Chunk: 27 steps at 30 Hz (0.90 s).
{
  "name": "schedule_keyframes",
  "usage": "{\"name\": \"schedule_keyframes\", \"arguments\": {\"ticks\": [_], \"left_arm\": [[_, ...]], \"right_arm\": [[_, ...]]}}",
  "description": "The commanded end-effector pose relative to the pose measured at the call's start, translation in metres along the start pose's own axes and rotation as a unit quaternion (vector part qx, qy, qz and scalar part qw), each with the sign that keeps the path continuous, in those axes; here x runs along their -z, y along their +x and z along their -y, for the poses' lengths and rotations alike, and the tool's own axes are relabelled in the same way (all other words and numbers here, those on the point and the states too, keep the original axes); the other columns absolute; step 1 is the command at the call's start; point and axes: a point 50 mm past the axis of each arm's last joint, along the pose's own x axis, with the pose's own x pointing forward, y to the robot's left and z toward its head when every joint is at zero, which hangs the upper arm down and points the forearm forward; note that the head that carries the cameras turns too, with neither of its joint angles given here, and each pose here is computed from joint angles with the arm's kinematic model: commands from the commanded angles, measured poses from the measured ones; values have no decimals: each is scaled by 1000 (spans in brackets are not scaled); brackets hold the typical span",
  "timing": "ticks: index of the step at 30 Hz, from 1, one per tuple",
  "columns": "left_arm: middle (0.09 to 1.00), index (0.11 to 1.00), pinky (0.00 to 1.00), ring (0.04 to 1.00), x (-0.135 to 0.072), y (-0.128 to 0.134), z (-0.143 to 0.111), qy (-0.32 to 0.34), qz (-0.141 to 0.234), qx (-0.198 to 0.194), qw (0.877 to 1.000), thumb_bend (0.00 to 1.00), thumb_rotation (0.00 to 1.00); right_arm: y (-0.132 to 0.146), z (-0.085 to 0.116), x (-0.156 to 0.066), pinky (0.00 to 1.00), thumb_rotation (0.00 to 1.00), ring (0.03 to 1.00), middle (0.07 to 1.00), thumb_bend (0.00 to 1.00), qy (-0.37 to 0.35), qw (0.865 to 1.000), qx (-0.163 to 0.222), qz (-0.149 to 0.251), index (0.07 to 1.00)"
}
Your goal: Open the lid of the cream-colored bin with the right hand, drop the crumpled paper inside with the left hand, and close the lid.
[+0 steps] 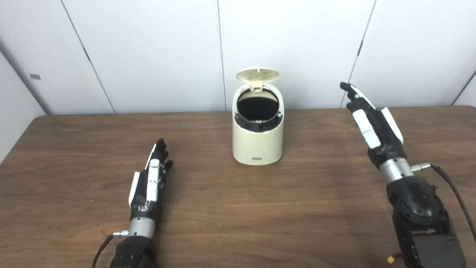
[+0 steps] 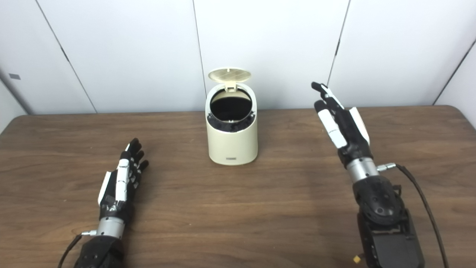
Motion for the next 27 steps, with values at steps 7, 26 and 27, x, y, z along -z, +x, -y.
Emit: {"name": "schedule_keyframes", "arguments": {"ticks": [7, 26, 27], "left_arm": [[1000, 1000, 1000, 1000, 6, 1, -4, 3, 2, 2, 1000, 451, 1000], [1000, 1000, 1000, 1000, 6, 0, 0, -21, -1, 5, 1000, 432, 990], [1000, 1000, 1000, 1000, 6, 0, 1, -21, 0, 6, 1000, 434, 992]], "right_arm": [[38, -21, -49, 837, 983, 896, 901, 556, -36, 998, 1, 48, 848], [83, -46, -81, 769, 1000, 870, 884, 525, -72, 992, -25, 98, 861], [85, -46, -81, 767, 1000, 869, 883, 528, -72, 992, -26, 98, 861]]}}
